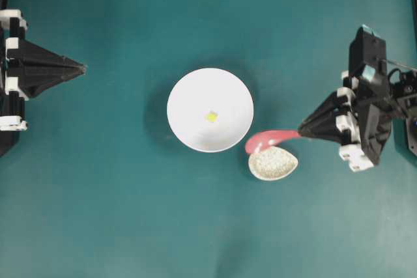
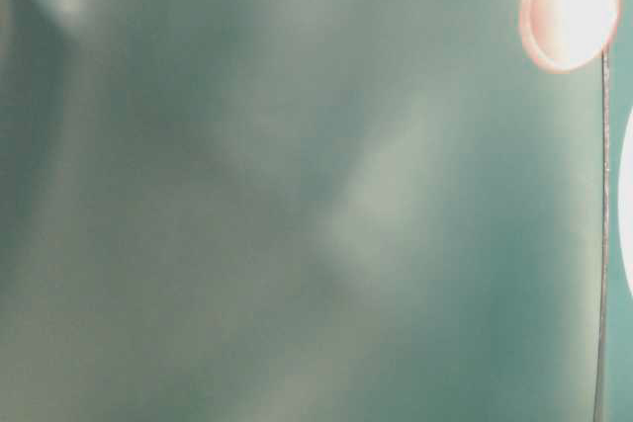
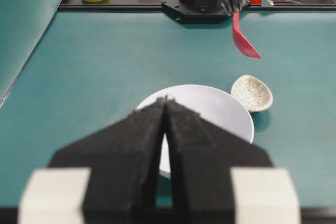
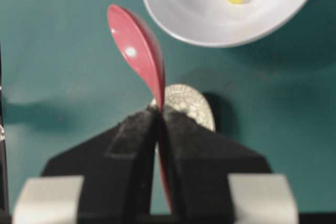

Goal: Scoop the yellow hexagonal prism block from the bowl with a spoon using the right arm.
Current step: 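Carry the red spoon right and lower it onto the oval spoon rest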

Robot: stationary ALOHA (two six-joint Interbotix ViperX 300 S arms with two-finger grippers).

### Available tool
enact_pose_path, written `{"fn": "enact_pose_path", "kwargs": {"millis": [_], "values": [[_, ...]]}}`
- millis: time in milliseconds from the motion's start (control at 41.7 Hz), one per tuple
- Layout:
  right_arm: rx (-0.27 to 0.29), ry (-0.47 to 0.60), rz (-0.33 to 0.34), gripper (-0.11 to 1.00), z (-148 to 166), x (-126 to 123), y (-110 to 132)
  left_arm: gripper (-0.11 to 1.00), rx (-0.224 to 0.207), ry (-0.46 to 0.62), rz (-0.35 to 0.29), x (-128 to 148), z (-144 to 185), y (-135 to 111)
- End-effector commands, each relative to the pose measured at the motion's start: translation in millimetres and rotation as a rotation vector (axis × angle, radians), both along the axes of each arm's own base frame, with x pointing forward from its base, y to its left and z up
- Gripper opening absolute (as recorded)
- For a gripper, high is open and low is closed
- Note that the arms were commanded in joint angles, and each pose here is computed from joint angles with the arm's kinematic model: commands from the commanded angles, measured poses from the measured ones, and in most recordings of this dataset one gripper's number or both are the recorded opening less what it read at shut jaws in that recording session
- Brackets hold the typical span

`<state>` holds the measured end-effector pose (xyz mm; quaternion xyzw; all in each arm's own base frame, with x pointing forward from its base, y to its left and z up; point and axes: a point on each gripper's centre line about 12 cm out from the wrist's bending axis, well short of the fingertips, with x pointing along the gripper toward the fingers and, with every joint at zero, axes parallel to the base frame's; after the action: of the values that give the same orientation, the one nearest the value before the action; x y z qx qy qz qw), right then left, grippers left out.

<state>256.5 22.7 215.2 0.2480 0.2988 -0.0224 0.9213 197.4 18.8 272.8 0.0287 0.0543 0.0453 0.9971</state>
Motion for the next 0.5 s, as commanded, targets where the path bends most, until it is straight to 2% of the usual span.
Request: {"fn": "enact_pose_path", "kwargs": {"millis": [0, 144, 312, 480], "values": [[-0.005, -0.040, 0.006, 0.05, -4, 0, 5, 0.00, 0.004, -0.030, 0.002, 2, 10, 1], [-0.002, -0.027, 0.006, 0.05, -20, -1, 10, 0.00, 0.003, -0.029, 0.002, 3, 10, 1], [0.016, 0.049, 0.000, 0.05, -43, -5, 14, 0.00, 0.003, -0.027, 0.002, 3, 9, 1], [0.021, 0.063, -0.004, 0.05, -53, -6, 17, 0.00, 0.003, -0.027, 0.002, 3, 9, 1]]}}
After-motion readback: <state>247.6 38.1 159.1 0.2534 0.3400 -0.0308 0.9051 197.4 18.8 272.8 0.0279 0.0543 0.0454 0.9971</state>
